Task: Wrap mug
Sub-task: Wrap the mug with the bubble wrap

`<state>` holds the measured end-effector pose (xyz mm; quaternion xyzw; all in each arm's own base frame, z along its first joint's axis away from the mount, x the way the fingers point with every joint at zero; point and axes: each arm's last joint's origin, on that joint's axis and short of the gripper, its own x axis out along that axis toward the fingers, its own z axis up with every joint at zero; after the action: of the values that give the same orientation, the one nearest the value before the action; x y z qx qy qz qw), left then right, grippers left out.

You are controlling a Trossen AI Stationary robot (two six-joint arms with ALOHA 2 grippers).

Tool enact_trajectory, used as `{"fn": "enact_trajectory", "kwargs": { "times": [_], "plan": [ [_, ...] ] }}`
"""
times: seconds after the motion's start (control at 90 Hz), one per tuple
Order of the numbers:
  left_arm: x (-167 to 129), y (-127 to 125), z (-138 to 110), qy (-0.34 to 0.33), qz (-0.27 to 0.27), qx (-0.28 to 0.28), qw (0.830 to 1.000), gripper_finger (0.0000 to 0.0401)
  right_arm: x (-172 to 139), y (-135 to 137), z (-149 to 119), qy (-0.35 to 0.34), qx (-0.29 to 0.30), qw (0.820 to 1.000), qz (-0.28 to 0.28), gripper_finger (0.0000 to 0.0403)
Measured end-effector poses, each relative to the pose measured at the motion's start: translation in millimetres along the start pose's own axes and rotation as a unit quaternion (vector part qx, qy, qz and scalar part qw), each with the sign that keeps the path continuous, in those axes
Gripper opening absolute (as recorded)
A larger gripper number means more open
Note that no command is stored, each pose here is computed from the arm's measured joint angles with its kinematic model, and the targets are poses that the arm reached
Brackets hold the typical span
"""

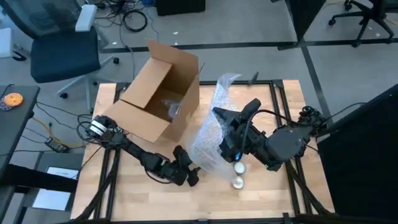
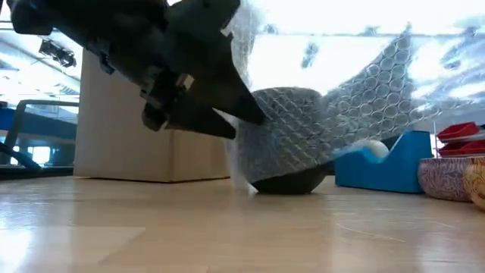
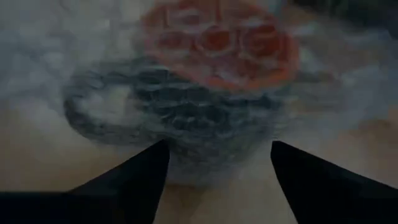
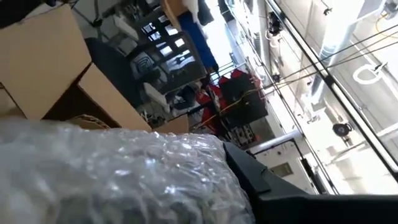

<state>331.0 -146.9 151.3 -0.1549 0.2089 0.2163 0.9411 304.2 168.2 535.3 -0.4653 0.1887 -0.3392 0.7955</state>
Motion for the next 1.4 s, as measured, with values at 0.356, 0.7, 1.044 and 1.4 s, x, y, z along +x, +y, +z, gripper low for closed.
{"fn": "enact_trajectory", "kwargs": {
  "times": [0.356, 0.7, 1.044, 1.4],
  "plan": [
    [2.4, 2.5, -0.1, 0.036, -0.024, 0.014, 0.999, 0.0010, 0.0, 0.2, -0.1, 0.000, 0.004, 1.000, 0.000, 0.0000],
    [-97.4, 2.8, 29.4, 0.203, -0.053, 0.122, 0.970, 0.0001, -1.5, 24.5, -15.2, 0.017, 0.005, 0.999, 0.031, 0.0000],
    [-215.9, 6.0, 63.5, 0.327, -0.152, 0.071, 0.930, 0.0000, -12.8, 103.9, -25.1, -0.023, 0.083, 0.969, 0.231, 0.0000],
    [-225.9, 28.8, 8.7, 0.532, -0.058, 0.020, 0.845, 0.0004, -31.7, 210.5, -51.1, -0.016, 0.097, 0.932, 0.349, 0.0000]
  ]
}}
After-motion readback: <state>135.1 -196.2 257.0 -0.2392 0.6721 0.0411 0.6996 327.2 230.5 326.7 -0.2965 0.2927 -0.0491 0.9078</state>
